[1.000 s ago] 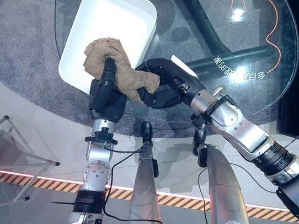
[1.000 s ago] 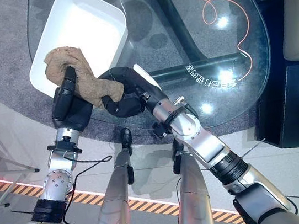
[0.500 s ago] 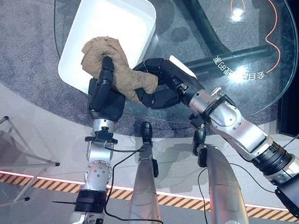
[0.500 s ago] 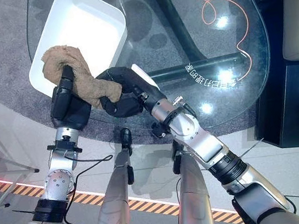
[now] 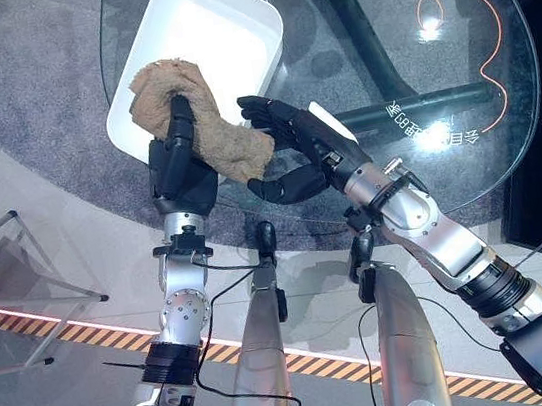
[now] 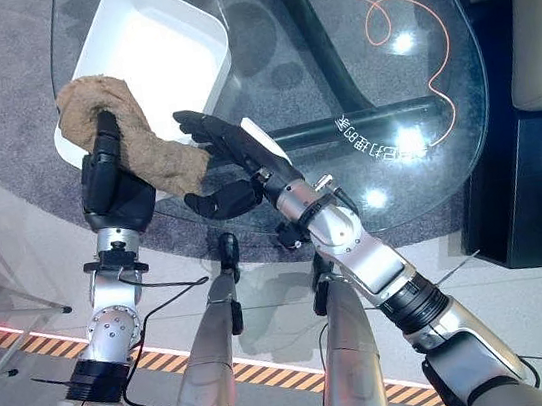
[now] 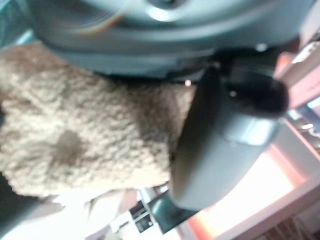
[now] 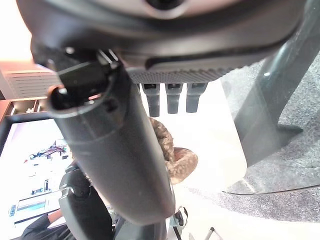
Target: Wipe the table with a cloth and put it in the basket.
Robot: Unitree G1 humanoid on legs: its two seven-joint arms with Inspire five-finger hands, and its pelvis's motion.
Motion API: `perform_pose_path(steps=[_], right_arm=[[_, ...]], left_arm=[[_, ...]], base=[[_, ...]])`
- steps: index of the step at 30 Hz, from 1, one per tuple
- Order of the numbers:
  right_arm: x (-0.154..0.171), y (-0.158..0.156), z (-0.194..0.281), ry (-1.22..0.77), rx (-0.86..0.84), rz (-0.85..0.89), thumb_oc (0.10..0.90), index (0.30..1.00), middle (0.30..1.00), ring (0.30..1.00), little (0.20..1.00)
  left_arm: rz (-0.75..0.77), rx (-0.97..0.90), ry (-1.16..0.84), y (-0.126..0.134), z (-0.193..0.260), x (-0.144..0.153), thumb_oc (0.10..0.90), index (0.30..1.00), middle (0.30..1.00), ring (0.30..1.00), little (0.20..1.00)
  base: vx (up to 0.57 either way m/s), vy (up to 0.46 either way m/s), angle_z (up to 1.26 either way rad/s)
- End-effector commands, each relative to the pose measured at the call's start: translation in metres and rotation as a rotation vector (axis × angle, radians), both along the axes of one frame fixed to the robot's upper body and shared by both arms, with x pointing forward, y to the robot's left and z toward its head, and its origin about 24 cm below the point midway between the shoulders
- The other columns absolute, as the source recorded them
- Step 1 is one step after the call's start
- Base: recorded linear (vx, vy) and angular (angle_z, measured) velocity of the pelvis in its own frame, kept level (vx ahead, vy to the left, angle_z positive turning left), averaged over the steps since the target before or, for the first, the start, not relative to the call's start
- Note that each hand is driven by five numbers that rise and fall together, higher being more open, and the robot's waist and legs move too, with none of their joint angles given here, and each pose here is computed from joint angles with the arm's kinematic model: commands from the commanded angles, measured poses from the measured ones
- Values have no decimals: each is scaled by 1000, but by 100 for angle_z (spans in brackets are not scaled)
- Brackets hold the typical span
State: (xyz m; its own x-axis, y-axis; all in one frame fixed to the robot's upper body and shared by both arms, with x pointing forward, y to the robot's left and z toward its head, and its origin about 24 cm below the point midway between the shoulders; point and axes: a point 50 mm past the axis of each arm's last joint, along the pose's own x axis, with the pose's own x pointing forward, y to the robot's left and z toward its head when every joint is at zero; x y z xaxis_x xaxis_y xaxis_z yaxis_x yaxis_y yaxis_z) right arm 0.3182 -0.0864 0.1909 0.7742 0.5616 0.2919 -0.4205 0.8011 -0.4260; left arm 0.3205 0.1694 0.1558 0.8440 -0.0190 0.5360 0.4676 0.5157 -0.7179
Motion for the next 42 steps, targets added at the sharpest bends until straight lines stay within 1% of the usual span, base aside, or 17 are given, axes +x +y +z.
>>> perform_pose_path(steps=[1, 3, 6, 13, 17, 18, 20, 22, 25, 27, 28, 31, 32, 34, 36, 37, 42], right_arm=[[-15, 22, 55, -230, 126, 112, 800, 900, 900, 900, 900], [-14, 21, 56, -231, 130, 100, 800, 900, 900, 900, 900], [-11, 16, 56, -236, 157, 62, 800, 900, 900, 900, 900], [-7, 9, 58, -253, 201, -1, 800, 900, 900, 900, 900], [-1, -8, 59, -292, 318, -133, 800, 900, 900, 900, 900], [1, -16, 59, -321, 348, -210, 800, 900, 900, 900, 900], [3, -22, 59, -335, 366, -257, 800, 900, 900, 900, 900], [7, -38, 56, -362, 412, -381, 800, 900, 900, 900, 900], [10, -52, 52, -356, 443, -466, 800, 900, 900, 900, 900], [12, -68, 47, -349, 491, -552, 800, 900, 900, 900, 900], [13, -90, 38, -343, 553, -662, 800, 900, 900, 900, 900], [12, -111, 30, -348, 592, -779, 800, 900, 900, 900, 900], [13, -128, 22, -344, 619, -874, 800, 900, 900, 900, 900], [13, -156, 13, -341, 635, -1034, 800, 900, 900, 900, 900], [13, -168, 8, -330, 641, -1100, 800, 900, 900, 900, 900], [12, -184, 0, -319, 633, -1184, 800, 900, 900, 900, 900], [13, -208, -13, -262, 629, -1306, 800, 900, 900, 900, 900]], left_arm=[[140, -14, -401, 6, 83, -20, 100, 300, 300, 300, 200], [177, -15, -400, 9, 84, -21, 100, 300, 300, 300, 200], [311, -6, -392, 18, 91, -24, 100, 300, 300, 300, 200], [429, 56, -407, 21, 100, -27, 100, 300, 300, 300, 200], [551, 130, -425, 23, 109, -29, 100, 300, 300, 300, 200], [593, 160, -430, 24, 113, -29, 100, 300, 300, 300, 200], [627, 181, -434, 24, 115, -29, 100, 300, 300, 300, 200], [685, 219, -443, 25, 120, -29, 100, 300, 300, 300, 200], [725, 246, -450, 28, 124, -29, 100, 300, 300, 300, 200], [783, 280, -457, 31, 126, -29, 100, 300, 300, 300, 200], [843, 306, -453, 37, 128, -29, 100, 300, 300, 300, 200], [898, 331, -439, 43, 128, -28, 100, 300, 300, 300, 200], [950, 364, -427, 48, 129, -25, 100, 300, 300, 300, 200], [1022, 422, -406, 55, 133, -19, 100, 300, 300, 300, 200], [1050, 440, -401, 58, 134, -17, 100, 300, 300, 300, 200], [1079, 470, -394, 61, 137, -15, 100, 300, 300, 300, 200], [1137, 526, -379, 65, 142, -9, 100, 300, 300, 300, 200]], base=[[0, 0, 0], [0, 0, 0], [0, 0, 0], [0, 0, 0], [1, 10, 0], [0, 33, -1], [-2, 34, -1], [-6, 48, -3], [-4, 35, -6], [1, 42, -6], [1, 37, -3], [3, 31, -4], [3, 31, -8], [4, 41, -11], [-1, 24, -10], [-7, 16, -13], [-9, 10, -10]])
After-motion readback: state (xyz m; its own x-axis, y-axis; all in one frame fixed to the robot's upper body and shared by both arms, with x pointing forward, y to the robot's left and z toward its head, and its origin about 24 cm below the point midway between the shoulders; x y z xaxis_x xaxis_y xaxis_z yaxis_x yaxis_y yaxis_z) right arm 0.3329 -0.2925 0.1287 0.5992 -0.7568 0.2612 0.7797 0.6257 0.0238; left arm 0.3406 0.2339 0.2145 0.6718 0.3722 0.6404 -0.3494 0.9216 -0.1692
